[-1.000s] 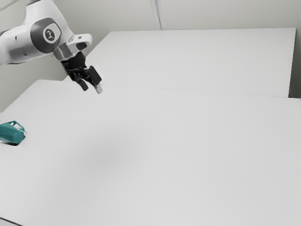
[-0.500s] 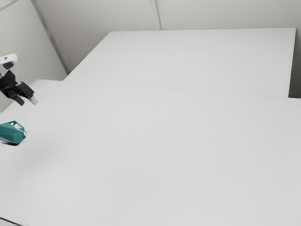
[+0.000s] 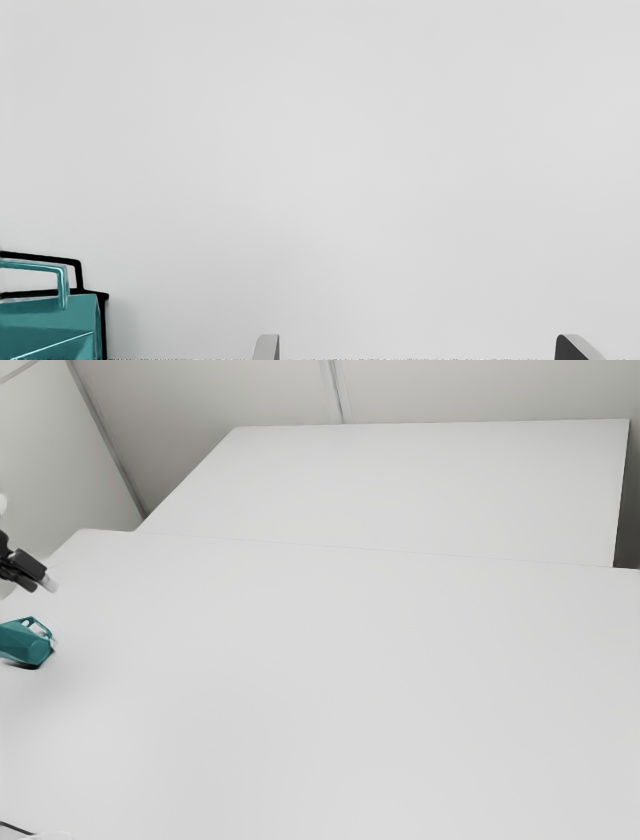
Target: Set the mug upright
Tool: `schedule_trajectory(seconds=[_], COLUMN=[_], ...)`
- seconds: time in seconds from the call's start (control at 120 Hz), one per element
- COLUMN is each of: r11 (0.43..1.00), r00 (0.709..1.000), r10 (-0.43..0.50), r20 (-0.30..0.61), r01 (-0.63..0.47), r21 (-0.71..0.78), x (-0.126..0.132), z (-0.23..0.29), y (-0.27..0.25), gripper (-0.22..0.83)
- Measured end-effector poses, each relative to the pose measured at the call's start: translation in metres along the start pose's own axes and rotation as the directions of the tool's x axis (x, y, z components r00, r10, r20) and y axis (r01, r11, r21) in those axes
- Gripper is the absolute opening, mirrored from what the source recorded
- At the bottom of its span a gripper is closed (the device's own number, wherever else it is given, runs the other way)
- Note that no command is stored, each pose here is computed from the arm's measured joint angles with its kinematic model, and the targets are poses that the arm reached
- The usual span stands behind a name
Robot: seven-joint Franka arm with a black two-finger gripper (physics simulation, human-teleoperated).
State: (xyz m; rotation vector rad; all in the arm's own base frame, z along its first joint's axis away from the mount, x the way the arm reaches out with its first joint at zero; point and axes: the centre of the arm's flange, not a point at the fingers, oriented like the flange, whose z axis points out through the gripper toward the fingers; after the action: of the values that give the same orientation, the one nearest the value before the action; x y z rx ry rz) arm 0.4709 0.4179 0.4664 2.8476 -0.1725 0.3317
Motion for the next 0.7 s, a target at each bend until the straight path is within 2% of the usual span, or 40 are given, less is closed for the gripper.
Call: schedule_trajectory(seconds=[0.342,0.7], r11=[0.998,0.998], r00=[0.999,0.995], r10=[0.027,0.051], r20=[-0.046,-0.083], r01=[-0.029,-0.052], r21=[-0.049,-0.020], x=[-0.025,-0.052], z=[0.015,0.022], y=[-0.072,-0.149], gripper=[0.61,0.61])
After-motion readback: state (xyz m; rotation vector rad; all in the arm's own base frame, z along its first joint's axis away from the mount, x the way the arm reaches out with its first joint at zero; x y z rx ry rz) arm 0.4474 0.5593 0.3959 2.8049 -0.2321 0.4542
